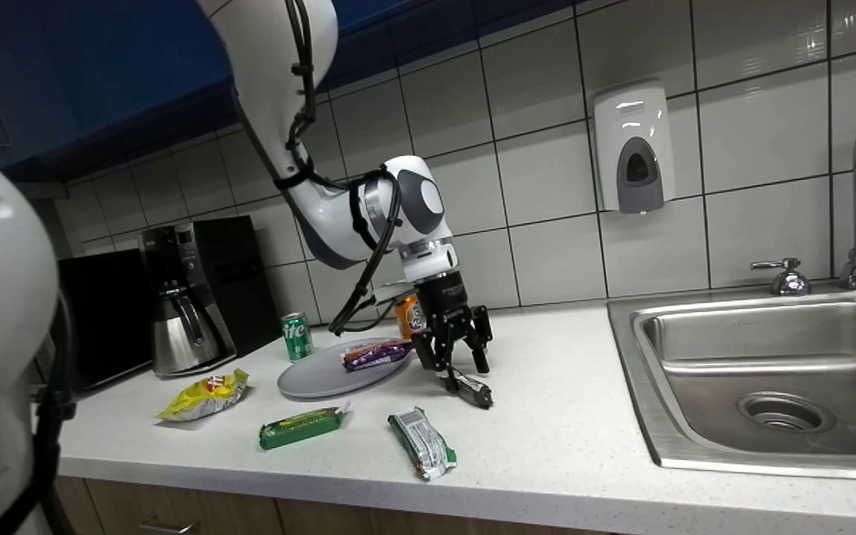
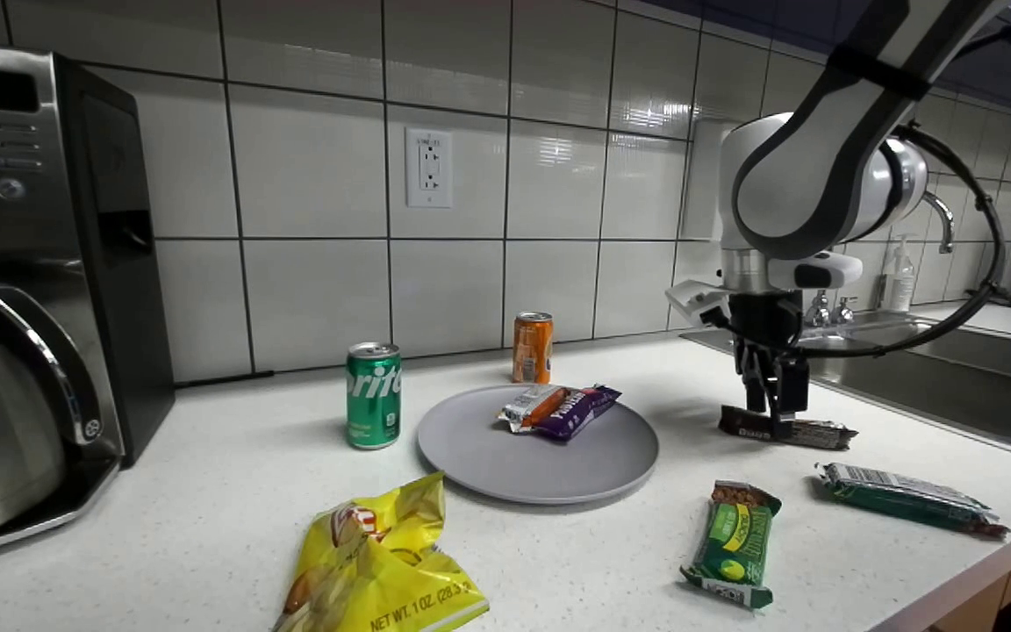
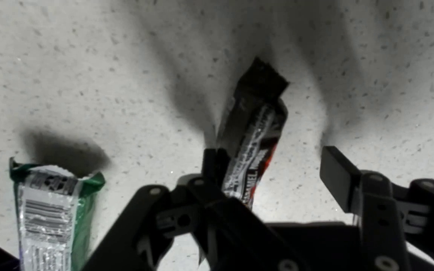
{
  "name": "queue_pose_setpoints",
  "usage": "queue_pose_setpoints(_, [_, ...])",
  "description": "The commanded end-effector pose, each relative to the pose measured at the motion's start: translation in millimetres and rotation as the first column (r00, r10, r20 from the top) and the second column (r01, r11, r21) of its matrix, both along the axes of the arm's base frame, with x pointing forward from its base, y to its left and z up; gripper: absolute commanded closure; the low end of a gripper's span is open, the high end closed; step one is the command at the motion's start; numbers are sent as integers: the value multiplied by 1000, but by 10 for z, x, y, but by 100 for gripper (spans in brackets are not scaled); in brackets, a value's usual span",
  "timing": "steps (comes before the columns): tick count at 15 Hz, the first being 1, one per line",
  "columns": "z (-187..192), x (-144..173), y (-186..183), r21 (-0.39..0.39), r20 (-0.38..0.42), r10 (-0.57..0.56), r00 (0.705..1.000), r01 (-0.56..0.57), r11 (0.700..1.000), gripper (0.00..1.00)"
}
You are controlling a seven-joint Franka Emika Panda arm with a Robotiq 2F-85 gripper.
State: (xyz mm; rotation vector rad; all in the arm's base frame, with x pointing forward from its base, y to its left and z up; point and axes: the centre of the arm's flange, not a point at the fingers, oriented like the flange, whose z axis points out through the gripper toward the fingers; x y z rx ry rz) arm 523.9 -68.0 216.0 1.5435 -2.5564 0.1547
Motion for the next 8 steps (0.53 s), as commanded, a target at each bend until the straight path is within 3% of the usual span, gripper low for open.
queue_pose_setpoints(1, [46, 43, 95, -10, 16, 7, 1000, -7, 1000, 58])
queue_pose_setpoints(6, [85, 19, 150, -14, 15, 20, 1000, -20, 1000, 94])
queue_pose_setpoints(8, [121, 8, 143, -13, 16, 17, 1000, -17, 1000, 94])
